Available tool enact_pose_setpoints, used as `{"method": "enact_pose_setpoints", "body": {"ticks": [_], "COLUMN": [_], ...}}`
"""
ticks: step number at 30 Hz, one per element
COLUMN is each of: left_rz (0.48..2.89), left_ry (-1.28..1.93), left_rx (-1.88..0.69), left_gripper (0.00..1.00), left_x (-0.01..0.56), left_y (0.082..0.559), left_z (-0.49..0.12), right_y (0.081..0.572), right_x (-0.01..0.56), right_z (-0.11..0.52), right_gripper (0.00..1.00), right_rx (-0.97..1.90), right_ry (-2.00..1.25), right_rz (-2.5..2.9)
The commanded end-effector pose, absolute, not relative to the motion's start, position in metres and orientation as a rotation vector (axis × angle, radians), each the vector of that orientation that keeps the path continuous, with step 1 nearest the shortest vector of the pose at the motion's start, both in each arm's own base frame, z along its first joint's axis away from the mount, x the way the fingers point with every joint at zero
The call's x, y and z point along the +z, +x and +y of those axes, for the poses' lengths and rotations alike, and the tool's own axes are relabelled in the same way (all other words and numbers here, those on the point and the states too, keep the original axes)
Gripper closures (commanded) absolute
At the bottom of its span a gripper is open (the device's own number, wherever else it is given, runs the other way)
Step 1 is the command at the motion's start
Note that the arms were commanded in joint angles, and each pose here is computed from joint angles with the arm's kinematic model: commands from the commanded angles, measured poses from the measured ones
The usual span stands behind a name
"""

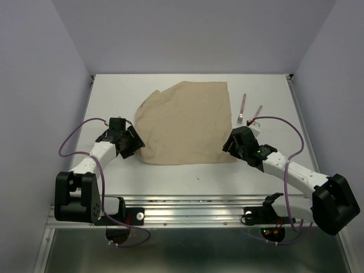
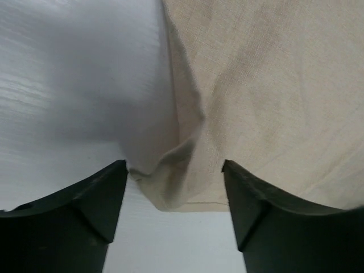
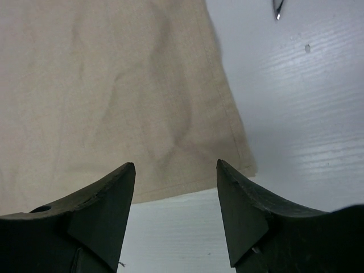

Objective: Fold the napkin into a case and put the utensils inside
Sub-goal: Flatten out the crumpled napkin at the center of the board.

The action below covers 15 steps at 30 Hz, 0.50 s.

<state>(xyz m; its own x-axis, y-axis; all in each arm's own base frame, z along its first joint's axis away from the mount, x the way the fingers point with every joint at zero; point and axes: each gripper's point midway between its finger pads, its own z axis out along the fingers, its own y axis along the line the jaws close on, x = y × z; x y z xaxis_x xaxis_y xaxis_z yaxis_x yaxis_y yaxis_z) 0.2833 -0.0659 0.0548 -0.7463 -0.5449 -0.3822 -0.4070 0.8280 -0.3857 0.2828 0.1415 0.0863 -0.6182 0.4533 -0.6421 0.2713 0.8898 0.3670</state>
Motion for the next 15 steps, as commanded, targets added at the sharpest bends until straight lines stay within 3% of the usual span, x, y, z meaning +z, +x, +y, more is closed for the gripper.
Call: {"method": "enact_pose_setpoints", "body": {"ticks": [1, 2, 3, 7, 8, 15], "left_rz": [2.485, 2.49, 2.485, 2.493, 2.489, 2.49], "left_ry": [-0.762, -0.793, -0.833, -1.029, -1.044, -1.124], "left_rx": [-0.308, -0.249, -0.179, 0.077, 0.085, 0.05], "left_gripper": [0.13, 0.04, 0.04, 0.27, 0.29, 0.44], "left_x": [0.069, 0.069, 0.068, 0.059, 0.06, 0.049], "left_y": [0.282, 0.276, 0.272, 0.246, 0.245, 0.233], "left_z": [-0.055, -0.048, -0.038, -0.01, -0.009, -0.016], "right_y": [0.268, 0.267, 0.267, 0.272, 0.272, 0.276], "right_x": [0.08, 0.079, 0.079, 0.086, 0.086, 0.084], "right_z": [0.137, 0.136, 0.135, 0.138, 0.138, 0.142], "right_gripper": [0.35, 0.34, 0.34, 0.32, 0.29, 0.3], "right_rx": [0.295, 0.288, 0.282, 0.293, 0.292, 0.284], "right_ry": [0.6, 0.601, 0.604, 0.597, 0.599, 0.594], "right_rz": [2.301, 2.301, 2.3, 2.29, 2.292, 2.311]}}
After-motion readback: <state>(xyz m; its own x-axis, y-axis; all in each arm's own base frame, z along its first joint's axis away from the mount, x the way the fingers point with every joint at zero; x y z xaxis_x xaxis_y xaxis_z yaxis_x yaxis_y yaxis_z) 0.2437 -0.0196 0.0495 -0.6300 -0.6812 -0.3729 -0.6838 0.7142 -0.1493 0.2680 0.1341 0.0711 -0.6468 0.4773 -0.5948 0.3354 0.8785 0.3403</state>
